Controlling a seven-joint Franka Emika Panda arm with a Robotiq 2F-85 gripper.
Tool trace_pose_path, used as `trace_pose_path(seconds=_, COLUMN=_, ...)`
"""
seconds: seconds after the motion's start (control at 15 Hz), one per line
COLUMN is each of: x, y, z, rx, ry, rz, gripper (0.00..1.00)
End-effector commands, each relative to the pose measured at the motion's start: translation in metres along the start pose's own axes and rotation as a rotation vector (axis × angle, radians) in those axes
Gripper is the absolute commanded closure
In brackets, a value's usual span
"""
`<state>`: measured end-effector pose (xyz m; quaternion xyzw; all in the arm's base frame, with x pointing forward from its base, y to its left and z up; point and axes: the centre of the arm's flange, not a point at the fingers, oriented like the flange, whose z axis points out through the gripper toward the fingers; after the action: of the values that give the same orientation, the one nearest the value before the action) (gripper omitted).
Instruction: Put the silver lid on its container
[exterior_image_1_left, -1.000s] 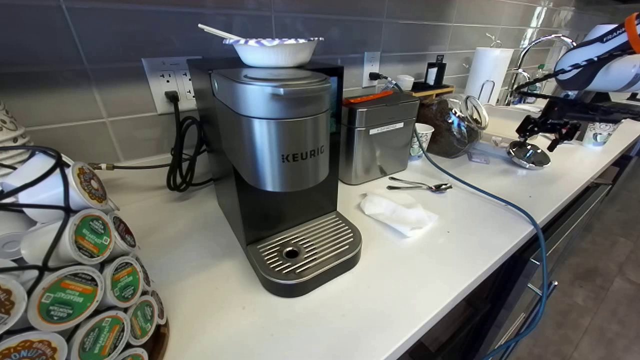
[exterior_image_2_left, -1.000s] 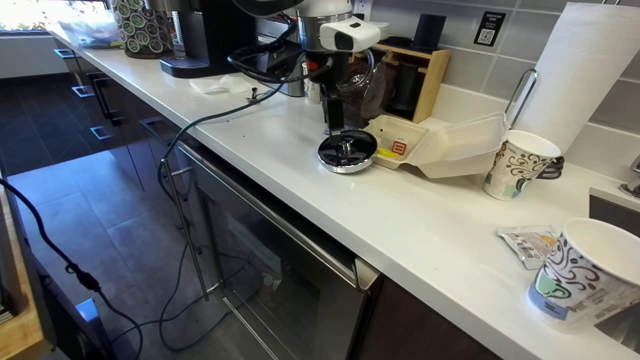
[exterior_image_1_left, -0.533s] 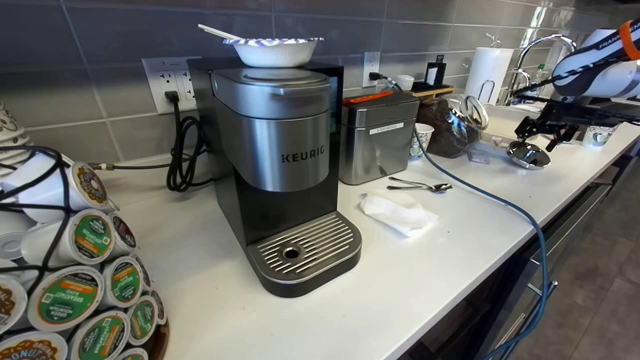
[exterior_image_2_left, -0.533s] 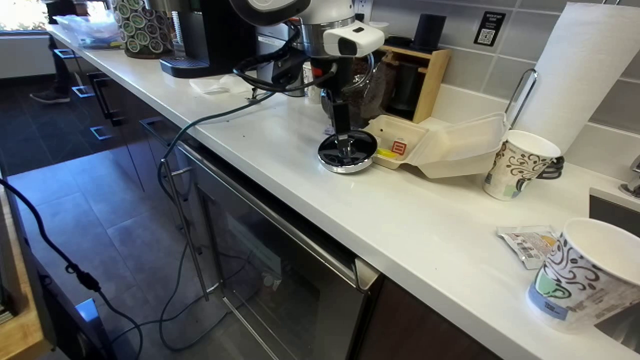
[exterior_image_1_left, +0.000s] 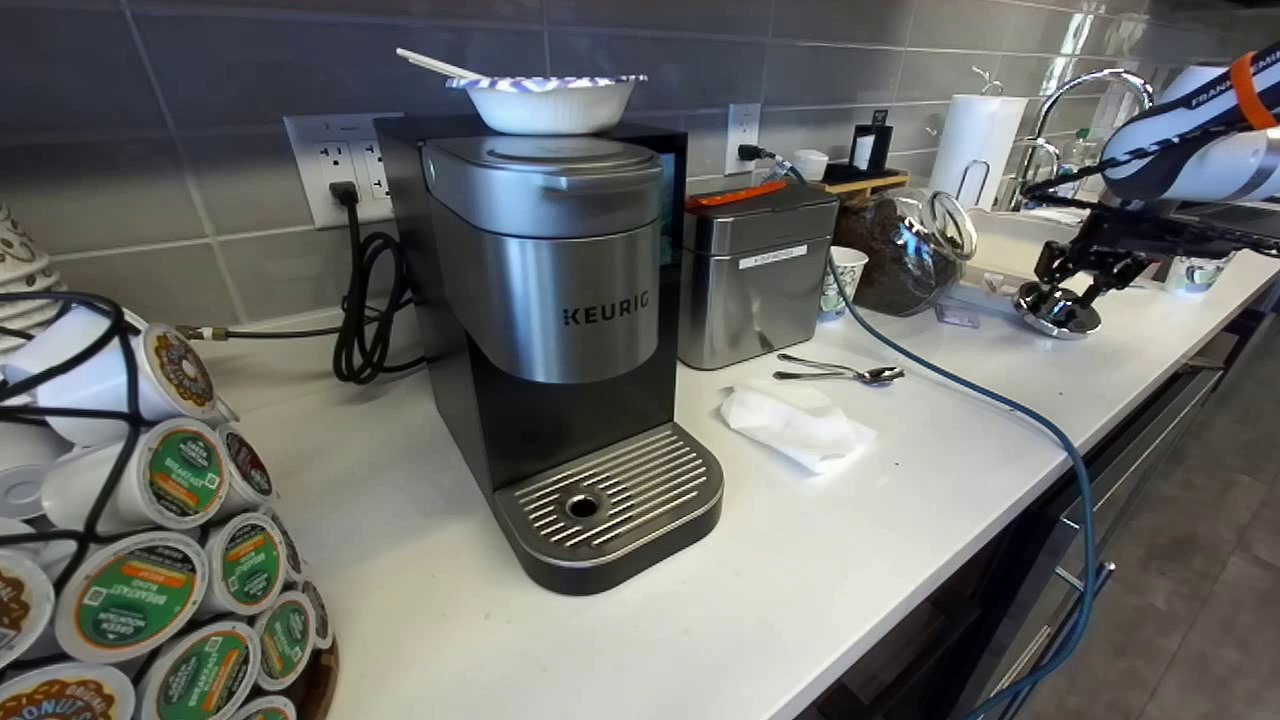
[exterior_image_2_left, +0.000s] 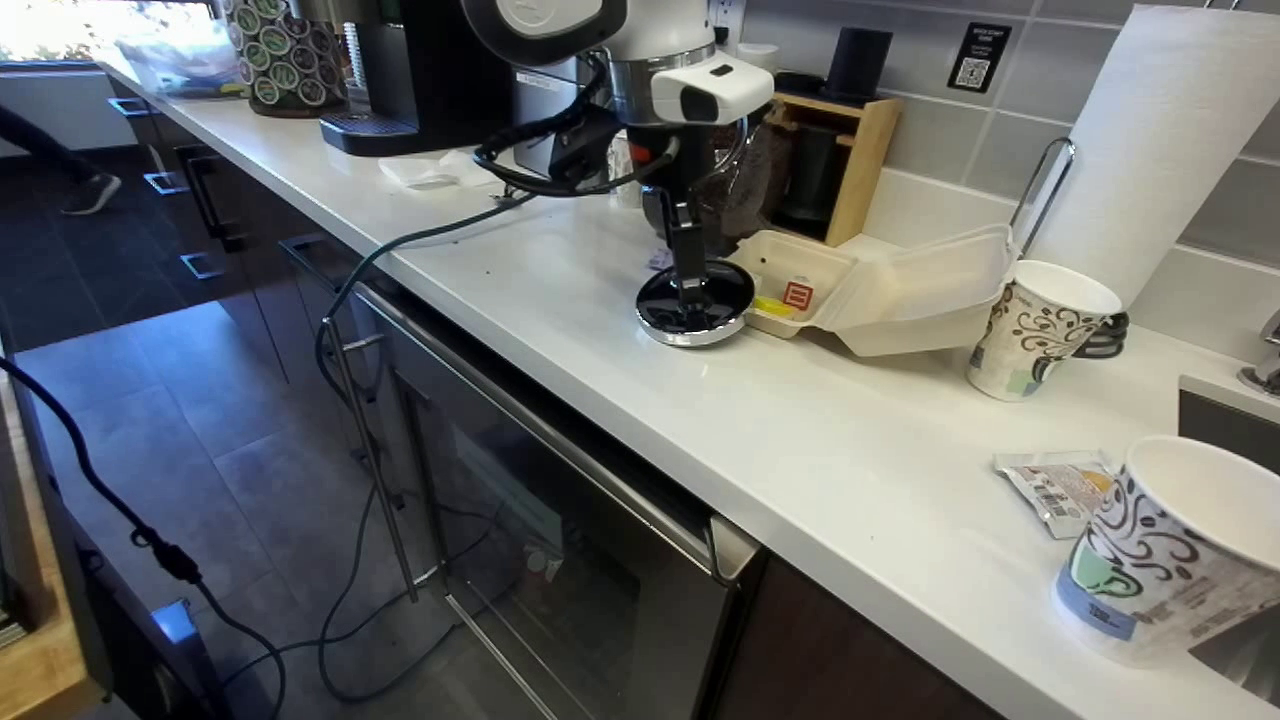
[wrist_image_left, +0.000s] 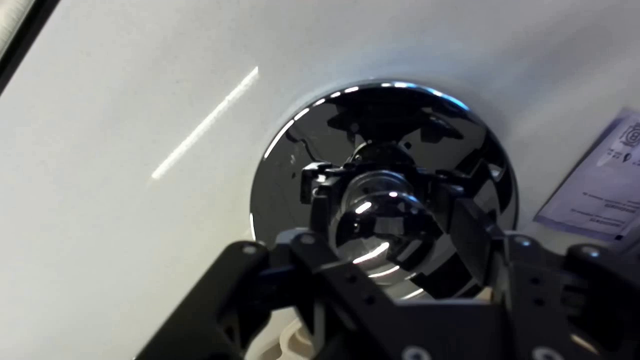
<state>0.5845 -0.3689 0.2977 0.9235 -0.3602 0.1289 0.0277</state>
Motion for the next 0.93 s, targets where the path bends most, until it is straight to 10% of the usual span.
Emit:
trace_pose_path(seconds=0.0, x=0.005, y=0.001, z=0.007, rx=0.002, ry=0.023, rz=0.023, gripper=0.65)
trace_pose_path(seconds=0.13, x=0.006, y=0.001, z=0.005, rx=0.004, ry=0.032, rz=0.021, gripper=0.79)
trace_pose_path(seconds=0.87, x=-0.017, y=0.042, z=-0.074, rx=0.053, ry=0.096, rz=-0.082, gripper=0.79)
